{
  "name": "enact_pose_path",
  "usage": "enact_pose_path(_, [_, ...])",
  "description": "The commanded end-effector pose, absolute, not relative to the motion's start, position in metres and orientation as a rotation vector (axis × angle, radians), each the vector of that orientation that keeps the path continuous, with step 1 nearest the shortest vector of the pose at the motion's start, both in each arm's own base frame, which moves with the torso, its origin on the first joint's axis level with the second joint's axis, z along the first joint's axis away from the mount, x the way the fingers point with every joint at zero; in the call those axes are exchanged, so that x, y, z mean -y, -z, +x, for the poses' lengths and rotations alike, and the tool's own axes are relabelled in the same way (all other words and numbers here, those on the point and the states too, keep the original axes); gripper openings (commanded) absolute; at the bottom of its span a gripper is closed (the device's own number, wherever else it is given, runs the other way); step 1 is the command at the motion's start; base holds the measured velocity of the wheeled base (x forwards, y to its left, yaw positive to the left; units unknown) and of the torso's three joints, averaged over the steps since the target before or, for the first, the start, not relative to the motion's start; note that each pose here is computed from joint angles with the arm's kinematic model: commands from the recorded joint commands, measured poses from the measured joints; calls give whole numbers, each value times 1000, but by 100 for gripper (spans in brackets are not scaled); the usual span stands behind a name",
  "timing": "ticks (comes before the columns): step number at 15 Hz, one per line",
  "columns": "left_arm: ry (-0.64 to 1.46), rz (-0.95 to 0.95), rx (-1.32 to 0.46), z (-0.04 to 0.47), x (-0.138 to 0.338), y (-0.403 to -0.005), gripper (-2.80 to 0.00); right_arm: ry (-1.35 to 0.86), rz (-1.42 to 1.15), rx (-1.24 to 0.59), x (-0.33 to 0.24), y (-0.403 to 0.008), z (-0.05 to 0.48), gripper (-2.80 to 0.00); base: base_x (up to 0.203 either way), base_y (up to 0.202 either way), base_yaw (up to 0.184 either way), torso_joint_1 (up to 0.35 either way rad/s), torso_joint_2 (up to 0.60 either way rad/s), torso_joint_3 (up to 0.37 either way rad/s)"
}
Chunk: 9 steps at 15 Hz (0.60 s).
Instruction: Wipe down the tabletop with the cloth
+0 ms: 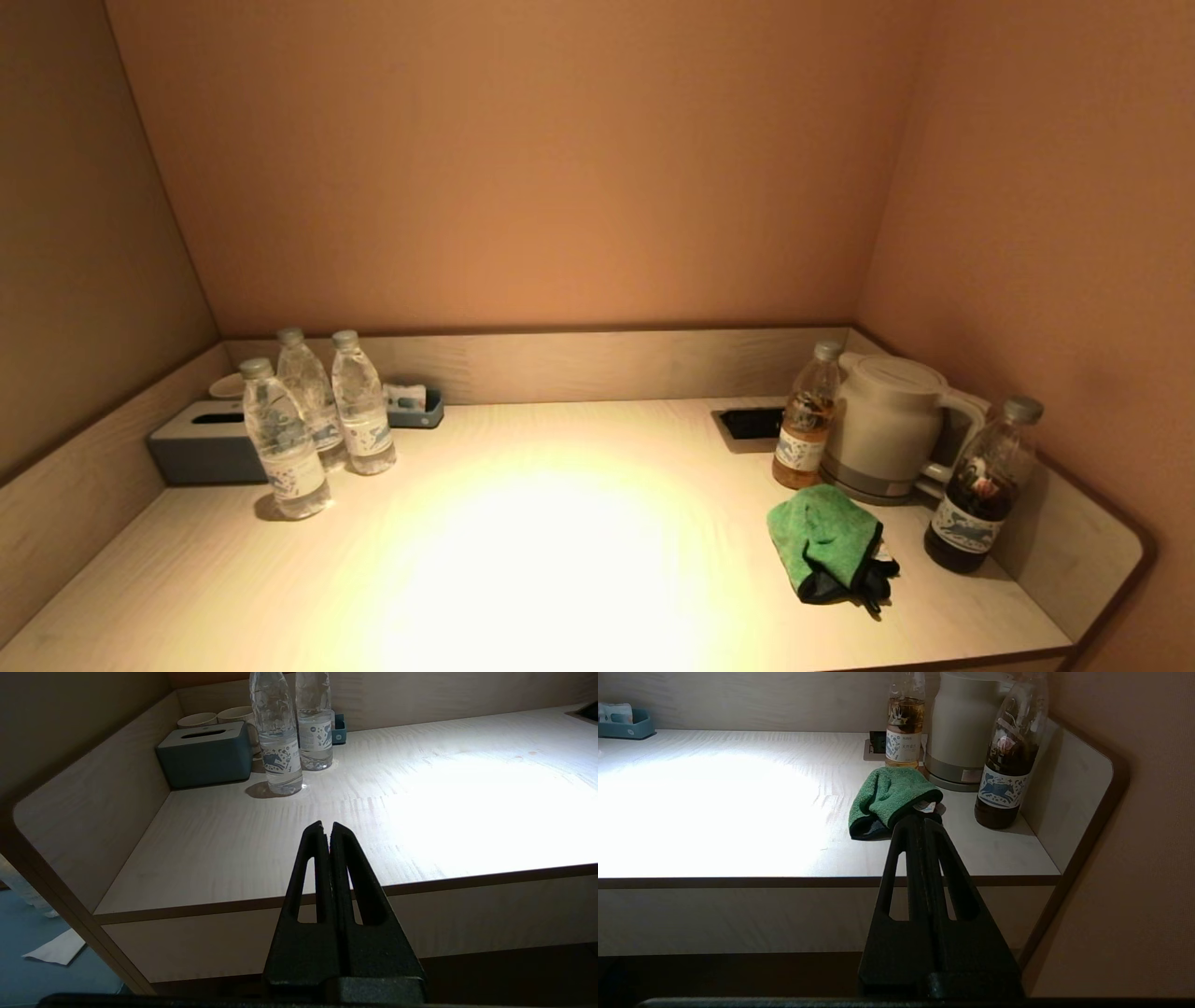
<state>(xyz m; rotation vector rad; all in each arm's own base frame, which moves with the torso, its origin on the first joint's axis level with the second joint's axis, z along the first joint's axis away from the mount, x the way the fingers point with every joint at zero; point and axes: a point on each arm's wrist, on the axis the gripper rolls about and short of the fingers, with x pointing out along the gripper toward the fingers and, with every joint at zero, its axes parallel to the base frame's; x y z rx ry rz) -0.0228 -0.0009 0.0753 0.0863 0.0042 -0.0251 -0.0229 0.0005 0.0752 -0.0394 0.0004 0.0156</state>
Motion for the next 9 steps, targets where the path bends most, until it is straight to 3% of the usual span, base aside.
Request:
enact_pose_path(1, [25, 87, -5, -23, 1, -75, -280, -17, -40, -1, -1, -75, -23, -280, 0, 0, 0, 0, 0, 0])
enact_pose_path(9, [25, 87, -6, -23, 1, -75, -280, -17, -35, -1, -1, -75, -23, -280, 0, 0, 0, 0, 0, 0])
